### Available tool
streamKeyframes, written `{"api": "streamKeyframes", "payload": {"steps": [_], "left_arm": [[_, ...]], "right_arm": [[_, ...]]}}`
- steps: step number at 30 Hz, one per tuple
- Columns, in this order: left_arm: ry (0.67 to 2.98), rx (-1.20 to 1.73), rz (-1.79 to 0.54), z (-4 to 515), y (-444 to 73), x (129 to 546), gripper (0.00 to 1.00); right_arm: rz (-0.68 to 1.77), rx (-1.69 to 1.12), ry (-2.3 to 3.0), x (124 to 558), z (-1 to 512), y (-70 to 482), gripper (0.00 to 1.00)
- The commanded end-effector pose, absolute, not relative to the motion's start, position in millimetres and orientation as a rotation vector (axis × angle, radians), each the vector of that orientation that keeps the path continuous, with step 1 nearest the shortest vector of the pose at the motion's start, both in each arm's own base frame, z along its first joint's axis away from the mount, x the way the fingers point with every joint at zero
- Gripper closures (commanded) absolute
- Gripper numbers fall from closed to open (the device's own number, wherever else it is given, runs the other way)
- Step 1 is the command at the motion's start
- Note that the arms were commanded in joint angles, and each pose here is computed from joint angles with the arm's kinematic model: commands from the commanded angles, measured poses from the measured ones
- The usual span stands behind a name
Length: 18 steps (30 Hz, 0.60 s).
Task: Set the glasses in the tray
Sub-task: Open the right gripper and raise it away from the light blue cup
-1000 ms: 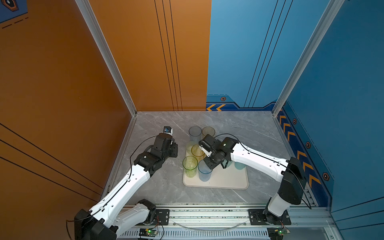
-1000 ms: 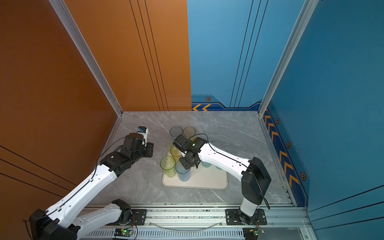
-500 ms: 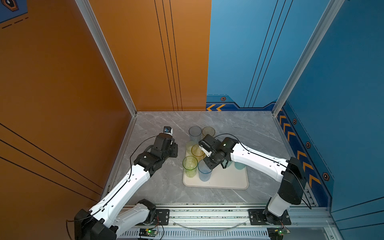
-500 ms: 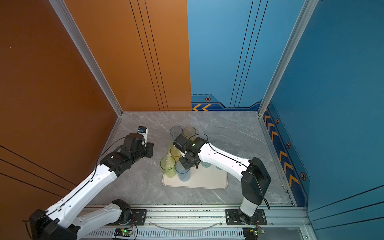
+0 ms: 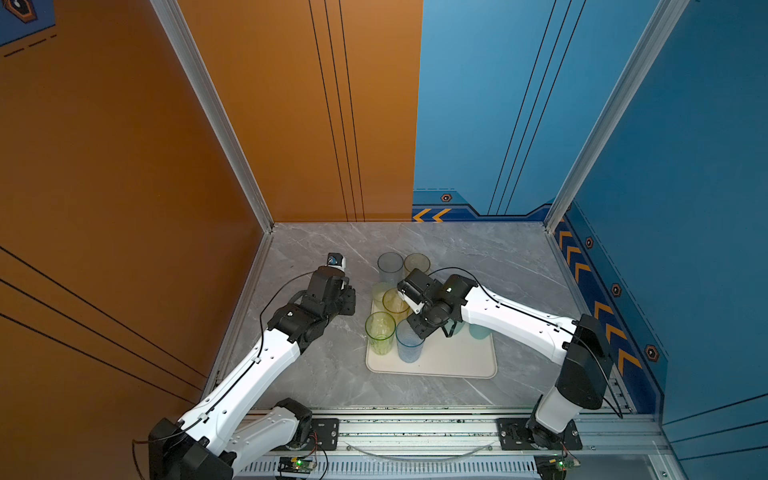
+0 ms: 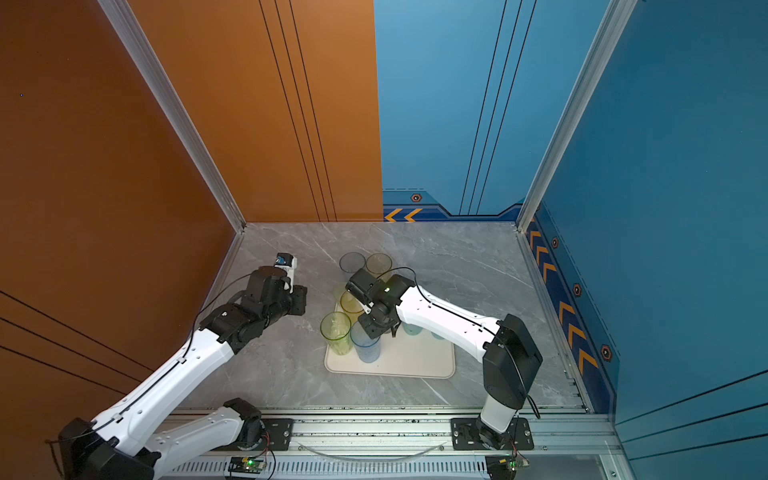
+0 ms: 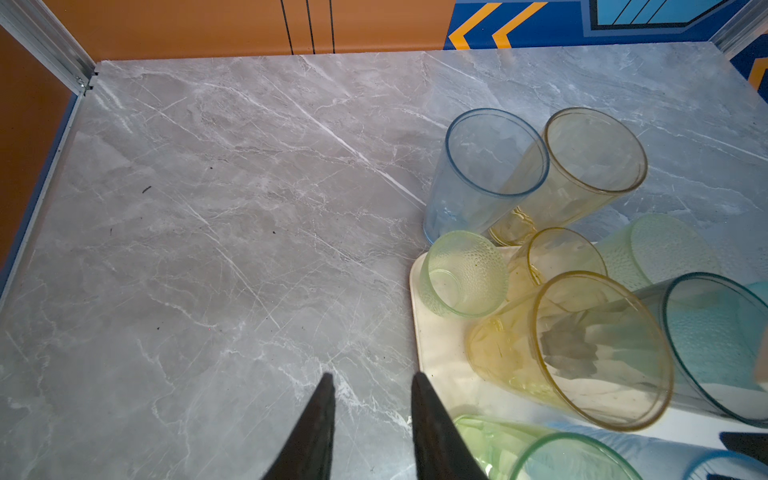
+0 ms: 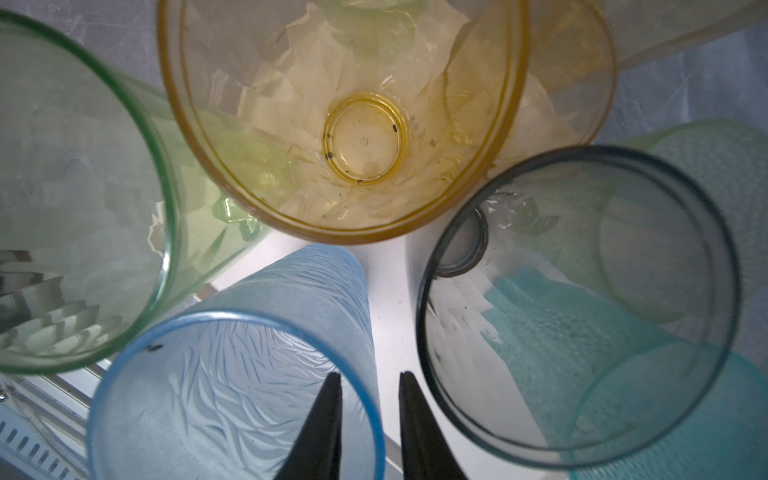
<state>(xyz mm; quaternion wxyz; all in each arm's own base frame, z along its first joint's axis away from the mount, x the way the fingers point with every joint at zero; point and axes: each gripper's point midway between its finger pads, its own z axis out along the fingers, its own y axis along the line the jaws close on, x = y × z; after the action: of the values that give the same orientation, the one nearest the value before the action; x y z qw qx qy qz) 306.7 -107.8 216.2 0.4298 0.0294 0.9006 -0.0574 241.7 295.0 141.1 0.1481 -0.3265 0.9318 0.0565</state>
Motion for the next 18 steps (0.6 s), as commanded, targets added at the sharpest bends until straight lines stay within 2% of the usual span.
{"api": "streamKeyframes", "payload": {"steps": [1, 10, 18], "left_arm": [[2.248, 0.084, -0.156, 222, -108, 307, 0.67], [2.270, 0.091, -0.143, 216, -108, 308, 0.68], [2.304, 0.091, -0.093, 204, -104, 308, 0.70]], "right_arm": [[0.193, -0.896, 2.640, 244, 159, 292, 0.75], [0.197, -0.847, 2.593, 249, 181, 279, 0.67], [0.159, -0.638, 2.447, 270, 239, 235, 0.63]]}}
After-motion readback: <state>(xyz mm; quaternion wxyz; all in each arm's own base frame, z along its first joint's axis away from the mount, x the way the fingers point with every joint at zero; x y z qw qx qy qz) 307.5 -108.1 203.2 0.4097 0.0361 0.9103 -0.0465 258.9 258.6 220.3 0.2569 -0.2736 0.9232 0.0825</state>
